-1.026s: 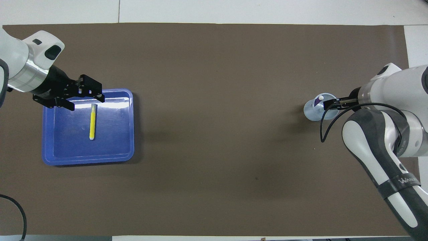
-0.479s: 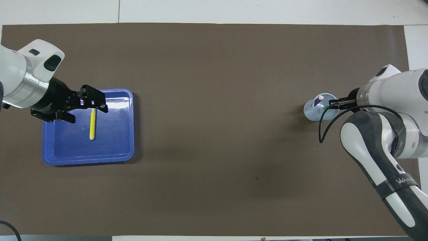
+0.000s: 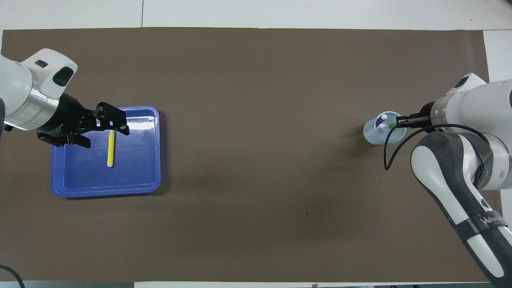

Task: Right arm passes pens to left for tray arrangement
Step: 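Hand the green pen from the right gripper to the left gripper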

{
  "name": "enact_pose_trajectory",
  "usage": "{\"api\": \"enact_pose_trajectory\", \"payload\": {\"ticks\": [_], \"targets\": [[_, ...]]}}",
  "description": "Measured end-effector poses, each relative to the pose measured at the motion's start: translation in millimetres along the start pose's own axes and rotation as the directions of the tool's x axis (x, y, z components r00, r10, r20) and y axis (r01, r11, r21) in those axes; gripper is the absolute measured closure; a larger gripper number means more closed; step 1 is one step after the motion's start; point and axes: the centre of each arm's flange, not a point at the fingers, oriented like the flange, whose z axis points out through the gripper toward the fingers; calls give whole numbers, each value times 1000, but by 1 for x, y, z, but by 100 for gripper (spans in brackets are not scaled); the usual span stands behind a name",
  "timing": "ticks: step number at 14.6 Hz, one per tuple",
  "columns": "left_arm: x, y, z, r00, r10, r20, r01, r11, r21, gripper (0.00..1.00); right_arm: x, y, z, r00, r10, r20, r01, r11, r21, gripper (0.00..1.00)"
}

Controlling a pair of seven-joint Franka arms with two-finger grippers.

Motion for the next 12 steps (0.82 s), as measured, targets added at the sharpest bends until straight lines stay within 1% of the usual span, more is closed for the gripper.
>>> {"api": "enact_pose_trajectory", "payload": {"ticks": [4,7,8,10,12], "targets": [[1,4,-2,999,-42,-5,42,998,-42,0,-3,-2,-67,1000,-4,7,4,1000,5,82],[0,6,-3,997,-80,2,80,995,-62,0,-8,-2,-114,999,8,35,-8,1000,12,82],[0,7,-4,995,-101,5,101,992,-70,0,-8,-4,-121,998,47,42,-48,999,26,82],[0,7,-4,992,-127,4,127,989,-78,0,-8,-17,-123,984,166,65,-172,980,98,82],[0,8,-5,988,-153,9,153,984,-92,0,-7,-47,-122,949,295,109,-311,934,176,82]]}}
